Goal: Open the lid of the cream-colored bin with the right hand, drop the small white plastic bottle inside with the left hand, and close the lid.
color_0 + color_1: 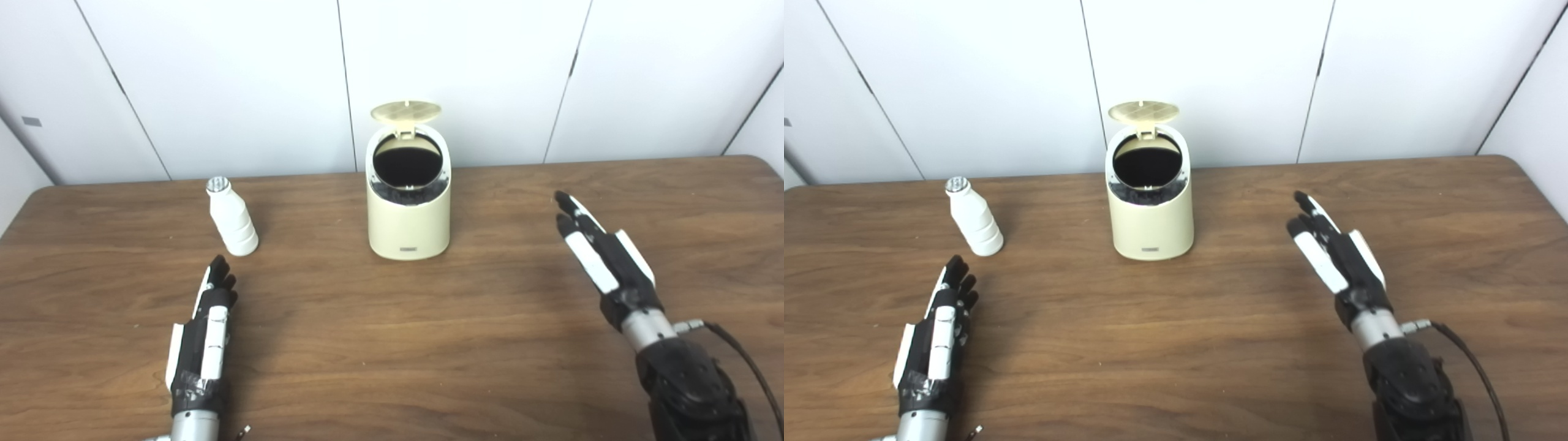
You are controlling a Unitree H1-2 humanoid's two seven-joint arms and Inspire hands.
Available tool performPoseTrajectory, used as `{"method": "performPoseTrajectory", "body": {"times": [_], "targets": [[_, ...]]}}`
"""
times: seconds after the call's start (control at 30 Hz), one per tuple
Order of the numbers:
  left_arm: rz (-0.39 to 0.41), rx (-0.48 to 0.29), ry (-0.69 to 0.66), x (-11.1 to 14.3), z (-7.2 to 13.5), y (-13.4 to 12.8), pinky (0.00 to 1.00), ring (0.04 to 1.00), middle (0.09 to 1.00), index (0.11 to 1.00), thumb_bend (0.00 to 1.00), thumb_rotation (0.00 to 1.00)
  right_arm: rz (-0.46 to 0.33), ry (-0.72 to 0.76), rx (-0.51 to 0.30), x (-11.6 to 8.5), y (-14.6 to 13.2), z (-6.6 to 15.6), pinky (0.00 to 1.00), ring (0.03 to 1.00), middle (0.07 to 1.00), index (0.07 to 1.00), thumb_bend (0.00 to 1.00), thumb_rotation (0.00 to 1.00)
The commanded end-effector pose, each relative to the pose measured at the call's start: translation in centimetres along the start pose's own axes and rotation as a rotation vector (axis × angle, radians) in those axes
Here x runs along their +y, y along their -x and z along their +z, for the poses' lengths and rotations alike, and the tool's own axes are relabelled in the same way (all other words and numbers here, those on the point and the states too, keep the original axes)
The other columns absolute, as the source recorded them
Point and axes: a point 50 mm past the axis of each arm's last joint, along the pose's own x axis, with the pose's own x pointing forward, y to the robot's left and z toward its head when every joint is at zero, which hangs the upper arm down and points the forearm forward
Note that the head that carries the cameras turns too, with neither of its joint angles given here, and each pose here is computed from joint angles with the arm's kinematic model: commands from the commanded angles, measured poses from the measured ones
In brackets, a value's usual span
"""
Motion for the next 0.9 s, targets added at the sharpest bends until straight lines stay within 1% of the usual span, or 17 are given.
{"method": "performPoseTrajectory", "body": {"times": [0.0,0.07,0.17,0.3,0.43,0.6,0.73,0.77,0.87], "targets": [[-0.012,-0.005,-0.011,0.6,-0.6,-0.4,0.99,0.986,1.000,1.000,0.60,0.87,-0.028,-0.059,-0.095,0.0,0.3,0.6,1.00,0.998,0.999,0.990,0.64,0.91],[-0.011,-0.002,-0.009,0.7,-0.6,-0.4,0.99,0.987,1.000,1.000,0.61,0.87,-0.042,-0.105,-0.091,0.2,1.0,-0.2,1.00,1.000,1.000,0.997,0.58,0.93],[-0.002,0.005,-0.002,0.8,-0.5,-0.4,1.00,0.990,1.000,1.000,0.60,0.86,-0.059,-0.149,-0.093,0.6,2.1,-1.0,1.00,1.000,1.000,0.993,0.57,0.96],[0.002,0.013,0.004,0.7,-0.3,-0.3,1.00,0.986,1.000,1.000,0.59,0.86,-0.082,-0.190,-0.110,1.0,2.9,-2.0,1.00,1.000,1.000,0.984,0.60,0.99],[-0.015,0.004,-0.007,0.8,-0.3,-0.3,1.00,0.990,1.000,1.000,0.57,0.87,-0.091,-0.212,-0.118,1.0,3.2,-2.8,1.00,1.000,1.000,0.990,0.62,1.00],[-0.010,0.000,-0.012,0.4,-0.6,0.0,0.99,0.980,1.000,1.000,0.58,0.86,-0.090,-0.199,-0.112,0.4,3.5,-3.5,1.00,1.000,1.000,0.992,0.62,1.00],[-0.015,0.010,-0.019,0.0,-0.8,0.2,0.98,0.983,1.000,1.000,0.58,0.85,-0.081,-0.203,-0.111,-0.2,3.4,-3.8,1.00,1.000,1.000,0.994,0.58,1.00],[-0.015,0.015,-0.026,-0.1,-0.9,0.3,0.98,0.984,1.000,1.000,0.57,0.84,-0.081,-0.197,-0.110,-0.3,3.4,-3.7,1.00,1.000,1.000,0.996,0.58,1.00],[-0.012,0.029,-0.047,-0.5,-1.0,0.4,0.97,0.974,0.993,1.000,0.59,0.79,-0.076,-0.198,-0.110,-0.4,3.4,-3.3,1.00,1.000,1.000,0.999,0.59,1.00]]}}
